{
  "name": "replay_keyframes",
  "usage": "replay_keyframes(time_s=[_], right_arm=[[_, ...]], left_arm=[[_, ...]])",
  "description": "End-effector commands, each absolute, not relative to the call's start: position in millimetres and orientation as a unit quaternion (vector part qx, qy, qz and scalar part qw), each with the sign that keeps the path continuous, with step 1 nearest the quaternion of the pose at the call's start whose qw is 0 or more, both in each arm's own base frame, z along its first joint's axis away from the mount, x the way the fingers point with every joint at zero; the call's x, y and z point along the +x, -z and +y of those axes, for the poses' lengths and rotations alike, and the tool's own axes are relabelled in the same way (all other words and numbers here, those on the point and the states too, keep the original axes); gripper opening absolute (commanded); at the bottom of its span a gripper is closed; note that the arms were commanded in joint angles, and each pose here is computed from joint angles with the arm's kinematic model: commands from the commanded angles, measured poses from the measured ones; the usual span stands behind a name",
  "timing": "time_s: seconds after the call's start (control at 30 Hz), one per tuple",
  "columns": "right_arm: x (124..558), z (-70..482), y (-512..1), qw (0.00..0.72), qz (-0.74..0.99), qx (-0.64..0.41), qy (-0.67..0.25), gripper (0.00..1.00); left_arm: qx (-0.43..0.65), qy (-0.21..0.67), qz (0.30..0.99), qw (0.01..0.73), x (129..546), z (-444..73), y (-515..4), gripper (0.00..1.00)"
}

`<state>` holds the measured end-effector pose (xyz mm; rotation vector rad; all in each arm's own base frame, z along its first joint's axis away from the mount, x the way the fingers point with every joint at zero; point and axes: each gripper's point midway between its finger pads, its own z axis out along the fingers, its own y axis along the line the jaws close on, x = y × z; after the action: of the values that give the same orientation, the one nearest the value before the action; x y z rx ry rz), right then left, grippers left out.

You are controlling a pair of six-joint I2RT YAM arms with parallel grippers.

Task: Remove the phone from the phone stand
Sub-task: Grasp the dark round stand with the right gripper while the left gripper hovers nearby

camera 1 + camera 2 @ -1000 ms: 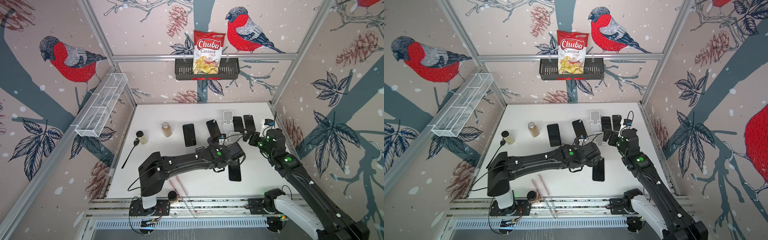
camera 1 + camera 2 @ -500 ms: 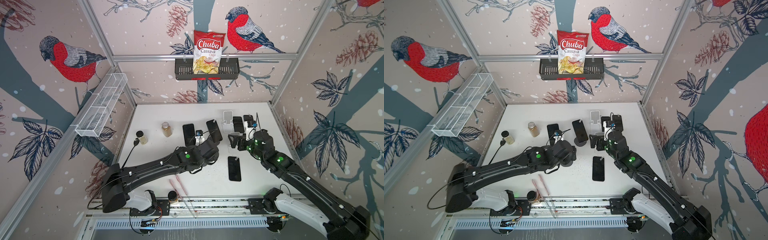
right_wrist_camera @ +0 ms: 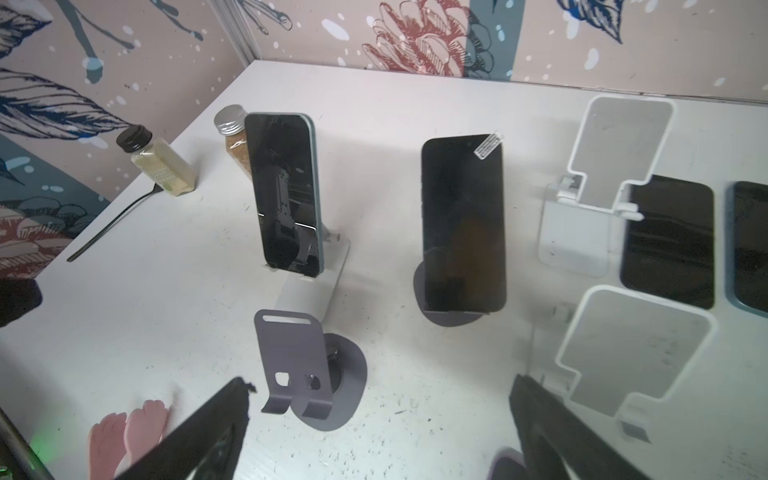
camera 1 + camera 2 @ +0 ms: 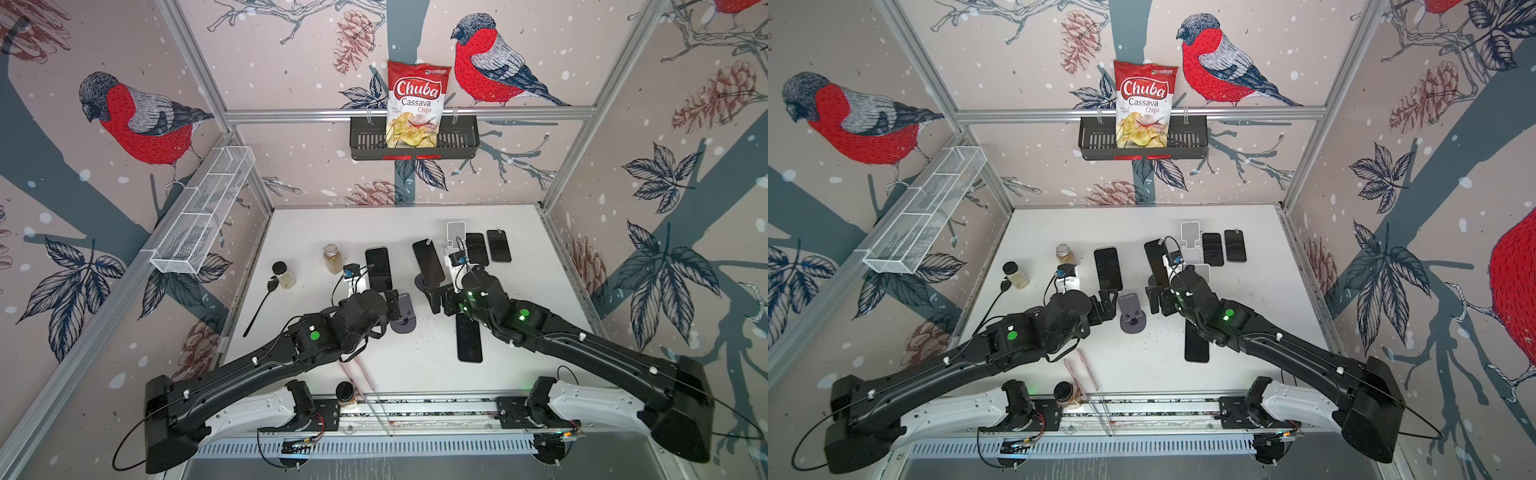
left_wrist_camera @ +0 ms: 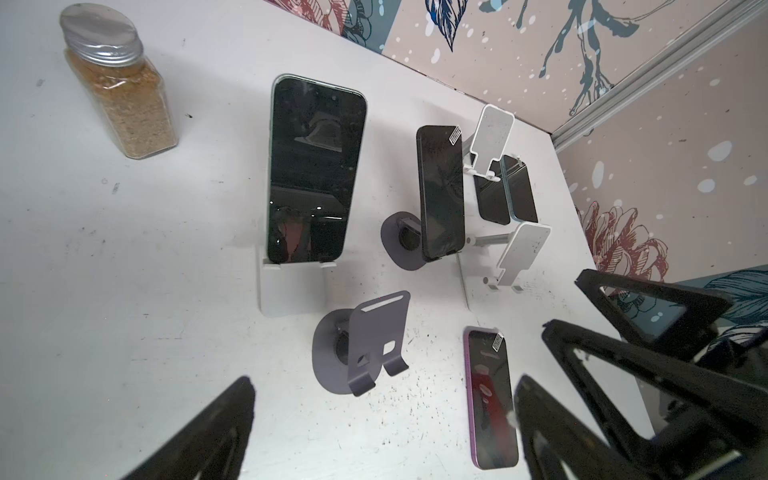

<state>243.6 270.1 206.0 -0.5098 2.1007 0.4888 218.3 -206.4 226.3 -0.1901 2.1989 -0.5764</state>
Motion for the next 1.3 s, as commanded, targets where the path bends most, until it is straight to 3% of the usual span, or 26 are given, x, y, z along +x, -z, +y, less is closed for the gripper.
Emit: replay_keyframes(time_s=[0.0, 0.5, 0.8, 1.0, 1.27], right_arm=[[245, 287, -208, 0.45, 0.845, -0.205, -0.204, 0.99], [239, 358, -140, 0.373, 0.879, -0.246, -0.166, 0.99], [245, 365, -115, 0.365, 0.889, -0.24, -0.138, 0.98], [250, 371, -107, 0.367, 0.889, -0.239, -0.129, 0.86], [250, 375, -99, 0.365, 0.89, -0.249, -0.112, 0.55]], left_arm=[[-0.076, 0.243, 0.866, 0.429, 218, -200, -231, 0.96], [-0.046, 0.292, 0.852, 0.432, 205, -200, -241, 0.96], [-0.046, 0.3, 0.849, 0.432, 202, -198, -242, 0.96], [-0.041, 0.298, 0.856, 0.421, 201, -202, -235, 0.96], [-0.04, 0.298, 0.857, 0.418, 200, -203, -233, 0.96]])
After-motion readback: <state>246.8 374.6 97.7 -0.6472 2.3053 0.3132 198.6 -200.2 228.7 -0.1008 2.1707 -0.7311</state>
